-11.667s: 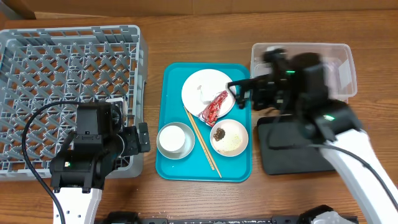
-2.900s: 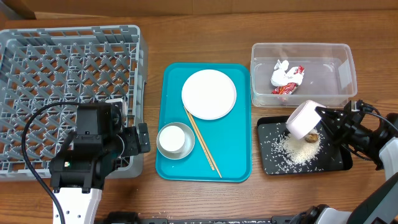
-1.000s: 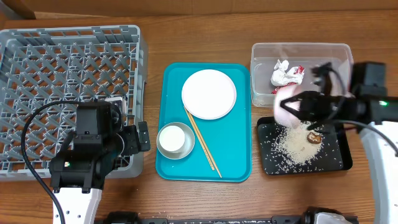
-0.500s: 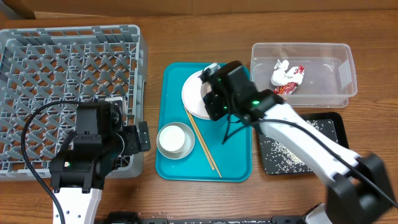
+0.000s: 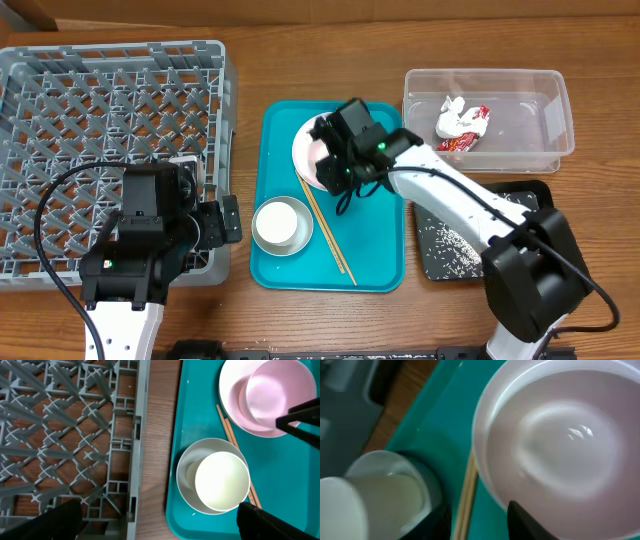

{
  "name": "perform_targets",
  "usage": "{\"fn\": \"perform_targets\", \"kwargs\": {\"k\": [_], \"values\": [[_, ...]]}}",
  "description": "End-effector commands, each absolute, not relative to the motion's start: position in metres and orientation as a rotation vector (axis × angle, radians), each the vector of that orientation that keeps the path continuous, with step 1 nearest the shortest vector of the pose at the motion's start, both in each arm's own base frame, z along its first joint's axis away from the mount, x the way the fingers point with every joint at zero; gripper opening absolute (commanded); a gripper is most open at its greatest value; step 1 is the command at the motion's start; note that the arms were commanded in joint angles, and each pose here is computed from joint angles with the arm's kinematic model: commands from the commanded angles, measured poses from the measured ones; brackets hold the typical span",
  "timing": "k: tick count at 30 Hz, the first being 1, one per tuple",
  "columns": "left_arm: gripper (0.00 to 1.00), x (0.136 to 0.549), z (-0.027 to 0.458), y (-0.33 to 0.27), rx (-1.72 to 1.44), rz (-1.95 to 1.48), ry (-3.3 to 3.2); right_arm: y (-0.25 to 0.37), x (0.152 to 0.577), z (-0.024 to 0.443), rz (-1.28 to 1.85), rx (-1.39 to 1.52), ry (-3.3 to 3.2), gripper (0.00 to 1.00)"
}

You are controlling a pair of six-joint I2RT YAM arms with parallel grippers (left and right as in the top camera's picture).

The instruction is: Sort waste into correct bins and load items into the dishwasher

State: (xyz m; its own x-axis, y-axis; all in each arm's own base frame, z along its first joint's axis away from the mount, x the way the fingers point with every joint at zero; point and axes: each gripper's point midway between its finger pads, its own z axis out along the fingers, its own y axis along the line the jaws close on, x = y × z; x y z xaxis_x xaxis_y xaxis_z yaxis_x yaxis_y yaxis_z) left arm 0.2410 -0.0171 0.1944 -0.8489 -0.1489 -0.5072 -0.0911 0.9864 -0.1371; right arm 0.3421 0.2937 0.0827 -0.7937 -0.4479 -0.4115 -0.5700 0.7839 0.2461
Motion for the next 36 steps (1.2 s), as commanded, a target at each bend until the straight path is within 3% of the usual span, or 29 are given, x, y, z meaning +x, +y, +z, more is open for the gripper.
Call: {"fn": "perform_targets", "kwargs": {"k": [1, 8, 18, 21, 24, 26, 29, 34, 36], "values": [[1.00, 0.244, 0.205, -0.021, -0.164, -0.174, 2.561, 0.329, 0.326, 0.139, 0.777, -0.766, 2.610, 0.39], [1.00, 0.244, 0.205, -0.021, -0.164, -0.174, 2.561, 0.346, 0.284, 0.125, 0.790, -0.739, 2.742, 0.41], [1.00, 0.244, 0.204, -0.021, -0.165, -0.174, 2.564, 0.336, 0.268, 0.084, 0.535, -0.606, 2.836, 0.40], [1.00, 0.244, 0.204, -0.021, -0.165, -0.174, 2.564, 0.336, 0.267, 0.078, 0.535, -0.605, 2.837, 0.26], [1.00, 0.243, 0.204, -0.022, -0.164, -0.177, 2.568, 0.333, 0.265, 0.071, 0.529, -0.597, 2.849, 0.24], [1.00, 0.243, 0.203, -0.022, -0.164, -0.177, 2.569, 0.331, 0.263, 0.069, 0.523, -0.598, 2.859, 0.12], [1.00, 0.243, 0.203, -0.022, -0.164, -0.177, 2.568, 0.332, 0.264, 0.070, 0.526, -0.597, 2.852, 0.04], [1.00, 0.243, 0.204, -0.022, -0.164, -0.178, 2.568, 0.325, 0.288, 0.109, 0.558, -0.522, 2.801, 0.04], [1.00, 0.245, 0.207, -0.034, -0.135, -0.268, 2.556, 0.299, 0.322, 0.169, 0.617, -0.366, 2.688, 0.04]]}}
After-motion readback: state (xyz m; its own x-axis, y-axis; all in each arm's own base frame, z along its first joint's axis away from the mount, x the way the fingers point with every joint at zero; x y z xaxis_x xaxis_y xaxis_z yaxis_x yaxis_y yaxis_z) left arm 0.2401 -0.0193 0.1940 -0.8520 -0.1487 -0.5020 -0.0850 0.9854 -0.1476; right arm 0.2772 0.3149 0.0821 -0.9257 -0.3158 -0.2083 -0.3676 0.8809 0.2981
